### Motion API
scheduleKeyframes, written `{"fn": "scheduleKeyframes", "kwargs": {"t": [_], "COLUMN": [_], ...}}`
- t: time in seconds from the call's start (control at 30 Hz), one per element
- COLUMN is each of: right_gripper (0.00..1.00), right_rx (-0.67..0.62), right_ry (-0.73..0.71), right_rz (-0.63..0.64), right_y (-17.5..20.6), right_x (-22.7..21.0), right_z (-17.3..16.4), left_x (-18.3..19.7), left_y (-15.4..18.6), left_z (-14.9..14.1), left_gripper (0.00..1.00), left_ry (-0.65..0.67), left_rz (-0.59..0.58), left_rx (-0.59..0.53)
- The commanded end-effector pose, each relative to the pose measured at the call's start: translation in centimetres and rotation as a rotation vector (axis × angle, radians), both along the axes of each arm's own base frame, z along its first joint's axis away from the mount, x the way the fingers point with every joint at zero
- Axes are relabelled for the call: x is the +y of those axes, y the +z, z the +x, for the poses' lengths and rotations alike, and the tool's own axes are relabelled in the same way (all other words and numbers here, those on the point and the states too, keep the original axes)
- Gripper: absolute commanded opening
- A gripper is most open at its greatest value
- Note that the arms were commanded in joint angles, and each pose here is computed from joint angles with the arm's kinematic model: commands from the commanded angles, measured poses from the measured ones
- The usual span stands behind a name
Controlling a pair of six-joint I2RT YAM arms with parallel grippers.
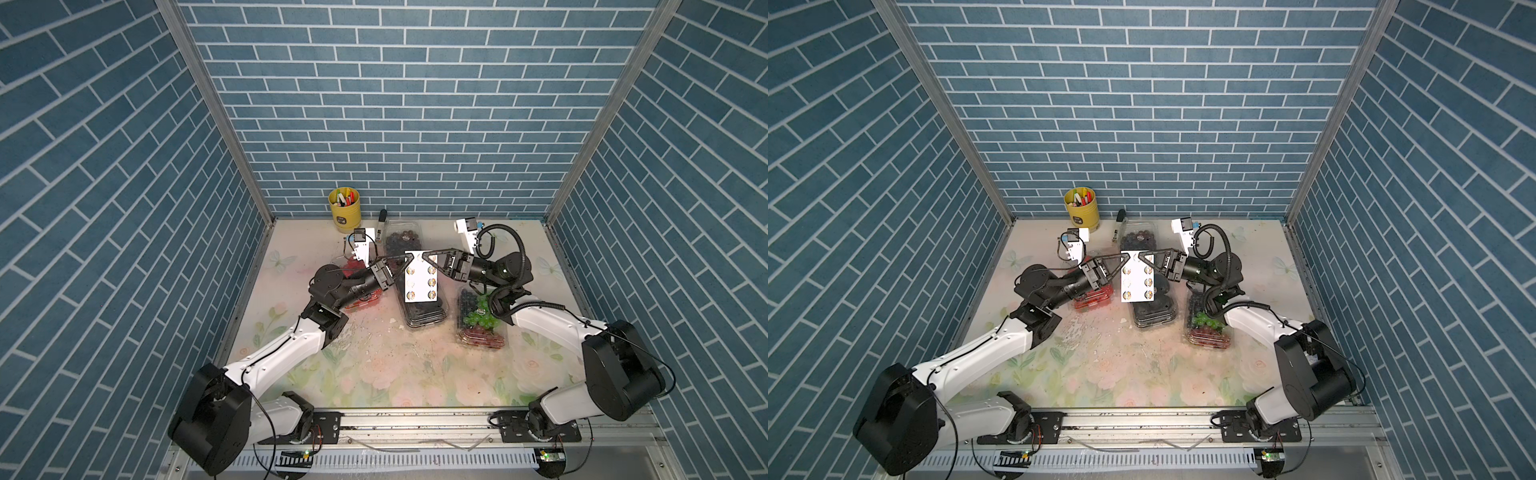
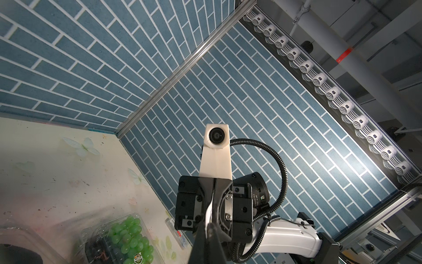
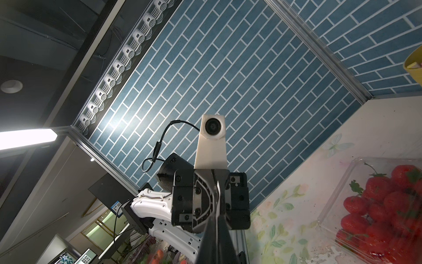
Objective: Label fruit boxes
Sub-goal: Adjust the label sticker.
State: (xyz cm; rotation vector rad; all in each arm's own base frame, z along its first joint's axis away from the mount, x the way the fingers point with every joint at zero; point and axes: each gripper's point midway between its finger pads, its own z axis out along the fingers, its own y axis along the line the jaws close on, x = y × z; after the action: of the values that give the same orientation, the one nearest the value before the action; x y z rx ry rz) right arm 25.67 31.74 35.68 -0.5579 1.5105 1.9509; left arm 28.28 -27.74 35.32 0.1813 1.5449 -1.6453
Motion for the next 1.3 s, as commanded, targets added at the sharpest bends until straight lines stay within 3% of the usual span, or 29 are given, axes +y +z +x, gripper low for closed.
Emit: {"fn": "scheduleKeyframes", "kwargs": {"t": [0.0,0.57,0.63,0.73,0.9,1.27], "right_gripper": [0.0,0.0,0.08,0.1,0.0,0.0], "right_rx": [-0.062,-0.038,-0.036,-0.05,-0.063,-0.1], "right_ry": [0.042,0.052,0.046,0.044,0.041,0.04], "right_rz": [0.043,0.032,0.034,0.04,0.045,0.076], "right_y": [2.2,1.3,1.3,1.7,2.2,3.0], "right_x": [0.1,0.8,0.8,0.6,0.4,-0.2], "right_z": [-1.2,-0.7,-0.5,-0.8,-1.0,-1.6], "left_x": [0.1,0.2,0.3,0.3,0.2,0.4], "left_y": [1.2,2.8,2.8,2.5,2.3,1.6], "left_z": [0.0,-0.9,-1.0,-0.9,-0.8,-0.4], "left_gripper": [0.0,0.0,0.0,0.0,0.0,0.01], "left_ry": [-0.003,-0.045,-0.043,-0.04,-0.039,-0.023], "left_rz": [-0.021,-0.083,-0.08,-0.072,-0.068,-0.057], "left_rx": [-0.041,-0.073,-0.072,-0.068,-0.064,-0.044]}}
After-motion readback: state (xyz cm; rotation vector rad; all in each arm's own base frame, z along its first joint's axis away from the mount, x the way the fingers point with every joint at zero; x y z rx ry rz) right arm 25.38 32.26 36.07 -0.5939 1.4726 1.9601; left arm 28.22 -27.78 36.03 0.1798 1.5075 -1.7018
